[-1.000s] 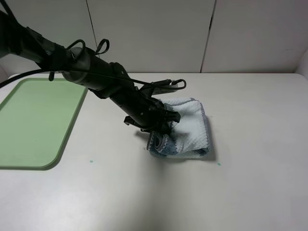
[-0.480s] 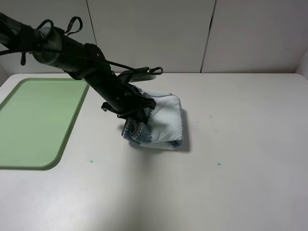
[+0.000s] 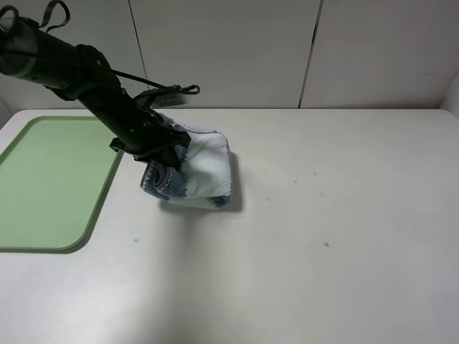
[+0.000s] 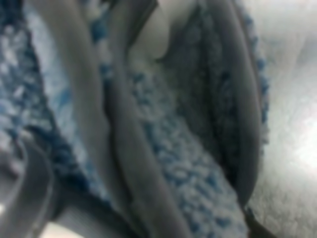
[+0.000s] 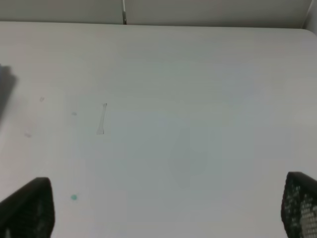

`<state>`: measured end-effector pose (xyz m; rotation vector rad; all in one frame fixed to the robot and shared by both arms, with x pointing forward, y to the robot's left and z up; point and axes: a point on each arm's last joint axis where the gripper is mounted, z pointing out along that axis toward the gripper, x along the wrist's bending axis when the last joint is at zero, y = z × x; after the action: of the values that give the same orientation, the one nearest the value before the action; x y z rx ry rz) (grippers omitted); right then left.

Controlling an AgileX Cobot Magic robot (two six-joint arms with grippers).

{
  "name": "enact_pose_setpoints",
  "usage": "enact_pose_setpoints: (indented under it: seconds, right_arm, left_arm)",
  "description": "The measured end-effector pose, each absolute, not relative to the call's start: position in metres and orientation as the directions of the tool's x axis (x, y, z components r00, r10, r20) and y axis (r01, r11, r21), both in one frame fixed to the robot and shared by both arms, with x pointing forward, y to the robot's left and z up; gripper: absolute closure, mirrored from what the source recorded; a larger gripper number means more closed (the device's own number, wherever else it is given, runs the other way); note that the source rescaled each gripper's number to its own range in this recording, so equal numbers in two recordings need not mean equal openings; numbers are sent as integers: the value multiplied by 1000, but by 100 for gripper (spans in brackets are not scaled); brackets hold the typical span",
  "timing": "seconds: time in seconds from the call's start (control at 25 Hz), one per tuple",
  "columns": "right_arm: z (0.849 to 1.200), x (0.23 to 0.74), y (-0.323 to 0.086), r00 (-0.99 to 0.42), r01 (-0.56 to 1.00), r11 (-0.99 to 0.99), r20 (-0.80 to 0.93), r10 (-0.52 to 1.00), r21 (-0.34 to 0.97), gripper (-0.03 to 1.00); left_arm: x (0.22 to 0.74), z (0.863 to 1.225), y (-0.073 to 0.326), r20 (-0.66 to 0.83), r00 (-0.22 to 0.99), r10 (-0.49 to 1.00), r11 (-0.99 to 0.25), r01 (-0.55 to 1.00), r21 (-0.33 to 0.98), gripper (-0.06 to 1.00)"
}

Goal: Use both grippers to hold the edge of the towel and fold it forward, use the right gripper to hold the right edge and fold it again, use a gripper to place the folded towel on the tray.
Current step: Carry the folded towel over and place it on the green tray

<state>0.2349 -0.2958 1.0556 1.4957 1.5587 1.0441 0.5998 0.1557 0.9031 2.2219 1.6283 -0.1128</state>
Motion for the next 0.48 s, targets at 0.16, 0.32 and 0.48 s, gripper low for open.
enact_pose_setpoints:
  seconds: [0.16, 0.32, 0.48]
  right_arm:
    - [1056, 235, -296, -62, 408, -4, 32, 998, 913, -3]
    - [1056, 235, -296, -62, 408, -4, 32, 998, 913, -3]
    - [1056, 235, -296, -62, 408, -4, 32, 998, 913, -3]
  left_arm:
    - [606, 911, 174, -266, 306, 914, -233, 933, 274, 75]
    - [609, 911, 195, -249, 281, 927, -217, 943, 253, 75]
    - [611, 910, 216, -241, 248, 938, -194, 955, 226, 75]
